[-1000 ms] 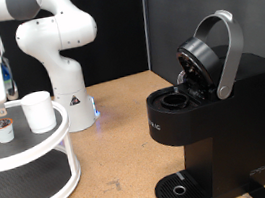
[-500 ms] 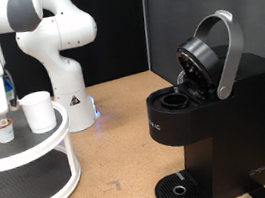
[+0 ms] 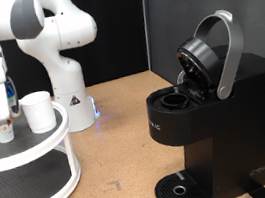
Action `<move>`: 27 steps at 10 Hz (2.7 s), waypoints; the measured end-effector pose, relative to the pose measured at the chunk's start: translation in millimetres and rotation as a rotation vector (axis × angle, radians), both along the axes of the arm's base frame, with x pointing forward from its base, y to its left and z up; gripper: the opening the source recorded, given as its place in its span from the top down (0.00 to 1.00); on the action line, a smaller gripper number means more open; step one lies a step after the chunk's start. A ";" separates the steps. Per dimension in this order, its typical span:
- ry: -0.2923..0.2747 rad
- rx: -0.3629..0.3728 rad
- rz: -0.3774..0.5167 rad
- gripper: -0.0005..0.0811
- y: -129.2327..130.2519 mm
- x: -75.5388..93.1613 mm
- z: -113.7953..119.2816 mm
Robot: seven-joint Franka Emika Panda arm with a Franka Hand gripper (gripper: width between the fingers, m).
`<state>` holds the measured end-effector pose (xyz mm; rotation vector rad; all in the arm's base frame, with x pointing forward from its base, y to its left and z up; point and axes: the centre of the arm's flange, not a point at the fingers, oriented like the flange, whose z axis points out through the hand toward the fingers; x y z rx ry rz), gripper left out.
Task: Make a cup of coffee with the keurig machine
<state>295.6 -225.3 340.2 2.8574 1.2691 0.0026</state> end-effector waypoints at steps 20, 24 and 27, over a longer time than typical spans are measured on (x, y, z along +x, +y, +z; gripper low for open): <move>-0.012 0.040 -0.031 0.47 -15.3 10.3 52.3; -0.082 0.290 -0.124 0.47 4.4 33.8 78.6; -0.135 0.387 -0.160 0.47 26.8 60.1 109.4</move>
